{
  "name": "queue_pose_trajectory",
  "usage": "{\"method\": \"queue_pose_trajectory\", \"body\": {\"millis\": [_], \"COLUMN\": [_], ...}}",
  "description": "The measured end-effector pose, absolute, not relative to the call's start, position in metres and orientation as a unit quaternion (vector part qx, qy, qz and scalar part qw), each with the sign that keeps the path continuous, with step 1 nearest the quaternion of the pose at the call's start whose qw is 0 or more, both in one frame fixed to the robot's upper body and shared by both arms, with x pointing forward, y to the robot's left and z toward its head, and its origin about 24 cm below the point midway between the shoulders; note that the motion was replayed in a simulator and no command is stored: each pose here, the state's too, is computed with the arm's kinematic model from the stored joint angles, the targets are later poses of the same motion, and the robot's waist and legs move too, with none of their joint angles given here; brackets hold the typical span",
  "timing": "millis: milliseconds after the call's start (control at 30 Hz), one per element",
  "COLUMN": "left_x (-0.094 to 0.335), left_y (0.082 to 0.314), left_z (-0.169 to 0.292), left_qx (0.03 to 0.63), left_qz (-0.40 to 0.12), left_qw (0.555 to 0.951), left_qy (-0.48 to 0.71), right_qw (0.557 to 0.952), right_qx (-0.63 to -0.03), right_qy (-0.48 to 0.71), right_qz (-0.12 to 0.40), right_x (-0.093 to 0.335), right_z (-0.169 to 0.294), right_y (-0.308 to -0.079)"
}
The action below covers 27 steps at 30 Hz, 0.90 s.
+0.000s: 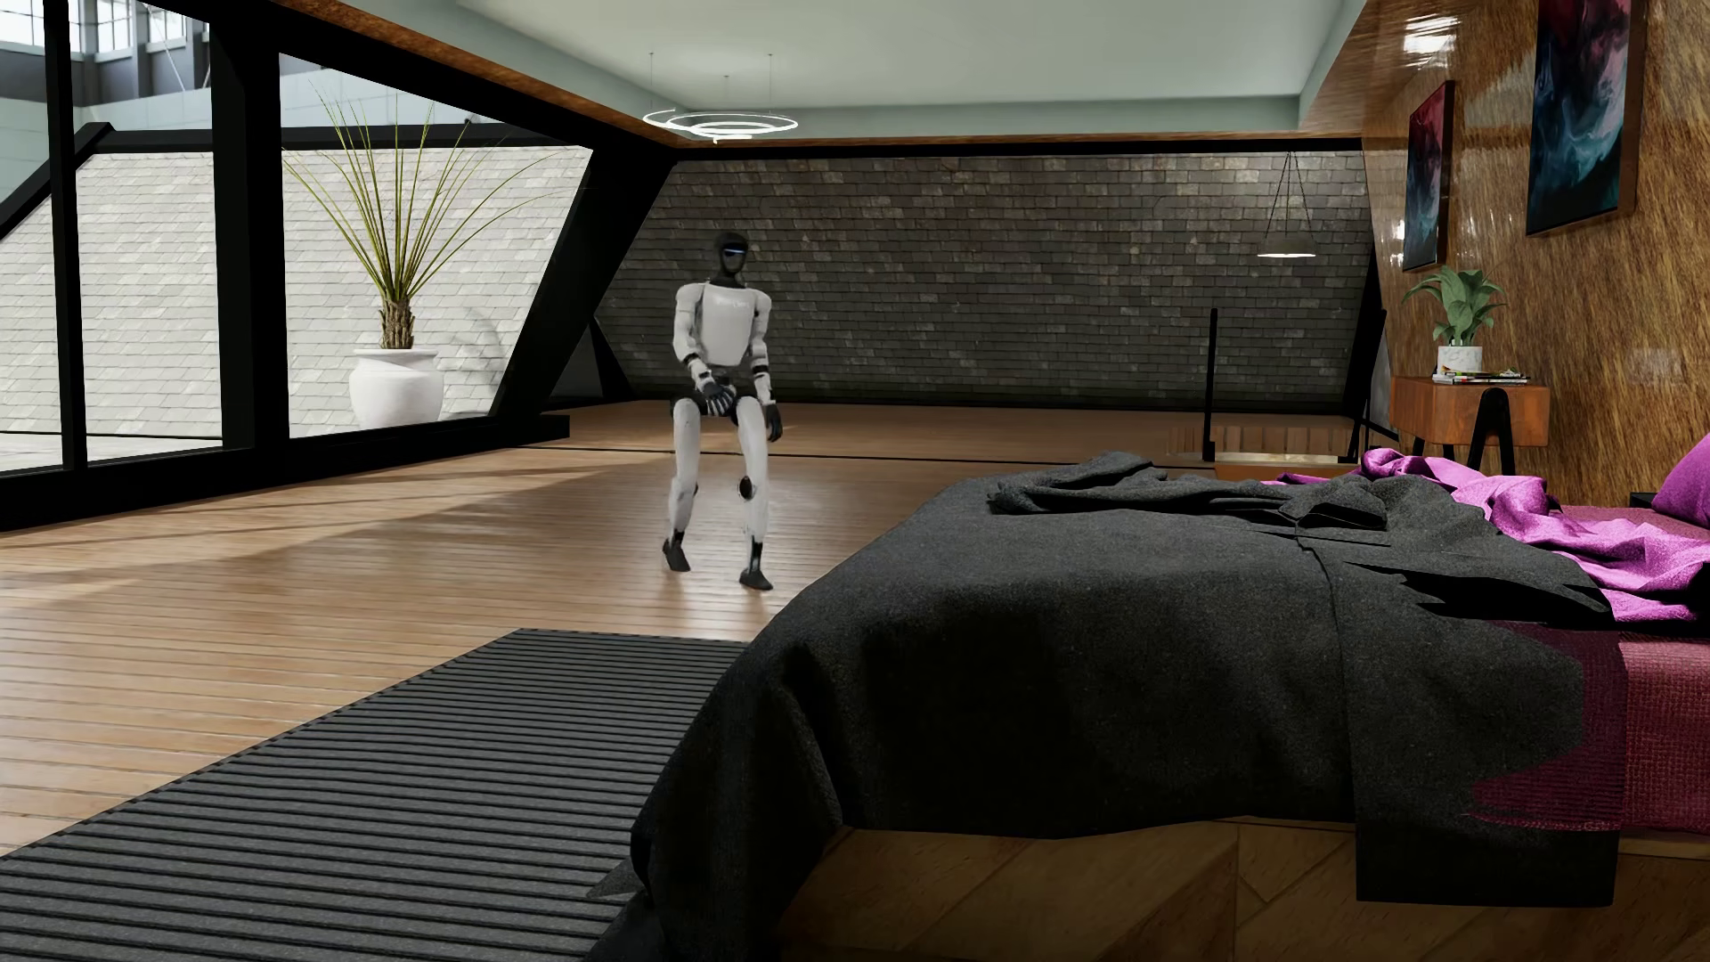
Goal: Approach the bed
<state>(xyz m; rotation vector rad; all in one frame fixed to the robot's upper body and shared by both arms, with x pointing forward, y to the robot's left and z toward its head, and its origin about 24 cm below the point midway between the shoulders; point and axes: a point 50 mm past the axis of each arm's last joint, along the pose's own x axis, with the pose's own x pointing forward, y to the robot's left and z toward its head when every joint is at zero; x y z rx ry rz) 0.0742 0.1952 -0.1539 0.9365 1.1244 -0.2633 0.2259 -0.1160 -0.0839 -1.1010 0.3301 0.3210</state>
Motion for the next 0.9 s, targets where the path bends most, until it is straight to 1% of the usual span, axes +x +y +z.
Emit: {"method": "queue_pose_trajectory", "body": {"millis": [33,67,100,133,167,200,233,267,300,333,367,400,433,500,600,633,700,733,767,800,833,867,900], "left_x": [0.075,0.077,0.079,0.088,0.095,0.104,0.113,0.114,0.117,0.121,0.127,0.136,0.146,0.167,0.187,0.191,0.191,0.187,0.179,0.167,0.153,0.14,0.131], "left_y": [0.193,0.191,0.187,0.183,0.177,0.173,0.17,0.169,0.171,0.173,0.175,0.176,0.176,0.176,0.175,0.173,0.17,0.168,0.168,0.169,0.168,0.167,0.168], "left_z": [-0.154,-0.153,-0.152,-0.15,-0.148,-0.146,-0.144,-0.145,-0.148,-0.15,-0.149,-0.147,-0.142,-0.131,-0.119,-0.117,-0.118,-0.121,-0.124,-0.129,-0.134,-0.139,-0.143], "left_qx": [0.419,0.406,0.389,0.372,0.361,0.363,0.377,0.396,0.414,0.429,0.443,0.456,0.467,0.486,0.499,0.5,0.5,0.498,0.493,0.485,0.476,0.472,0.476], "left_qz": [-0.109,-0.092,-0.073,-0.061,-0.059,-0.063,-0.073,-0.085,-0.098,-0.11,-0.12,-0.124,-0.125,-0.123,-0.126,-0.126,-0.131,-0.135,-0.137,-0.14,-0.151,-0.179,-0.222], "left_qw": [0.74,0.749,0.762,0.777,0.791,0.799,0.8,0.794,0.783,0.772,0.764,0.763,0.769,0.783,0.795,0.796,0.792,0.79,0.788,0.787,0.781,0.771,0.753], "left_qy": [0.515,0.515,0.512,0.503,0.491,0.476,0.461,0.454,0.453,0.455,0.453,0.44,0.419,0.368,0.322,0.318,0.325,0.331,0.341,0.356,0.374,0.388,0.395], "right_qw": [0.811,0.785,0.746,0.695,0.646,0.622,0.632,0.663,0.7,0.734,0.761,0.777,0.783,0.775,0.766,0.756,0.725,0.704,0.685,0.674,0.676,0.691,0.712], "right_qx": [-0.528,-0.538,-0.548,-0.567,-0.597,-0.627,-0.641,-0.632,-0.603,-0.564,-0.526,-0.5,-0.495,-0.506,-0.487,-0.485,-0.483,-0.483,-0.484,-0.479,-0.466,-0.447,-0.431], "right_qy": [0.201,0.258,0.312,0.345,0.35,0.337,0.324,0.321,0.328,0.341,0.352,0.358,0.357,0.357,0.4,0.421,0.471,0.495,0.516,0.532,0.544,0.546,0.537], "right_qz": [0.15,0.169,0.214,0.275,0.322,0.327,0.292,0.24,0.196,0.165,0.144,0.13,0.124,0.124,0.127,0.128,0.142,0.159,0.176,0.184,0.175,0.157,0.138], "right_x": [0.208,0.189,0.171,0.158,0.153,0.154,0.159,0.162,0.161,0.159,0.158,0.157,0.156,0.15,0.129,0.118,0.089,0.074,0.062,0.054,0.051,0.053,0.061], "right_z": [-0.101,-0.119,-0.134,-0.145,-0.149,-0.147,-0.142,-0.136,-0.132,-0.128,-0.126,-0.124,-0.123,-0.124,-0.137,-0.143,-0.156,-0.162,-0.167,-0.17,-0.171,-0.171,-0.17], "right_y": [-0.121,-0.124,-0.126,-0.129,-0.136,-0.143,-0.152,-0.16,-0.169,-0.177,-0.182,-0.186,-0.189,-0.191,-0.185,-0.184,-0.18,-0.176,-0.173,-0.17,-0.168,-0.165,-0.162]}}
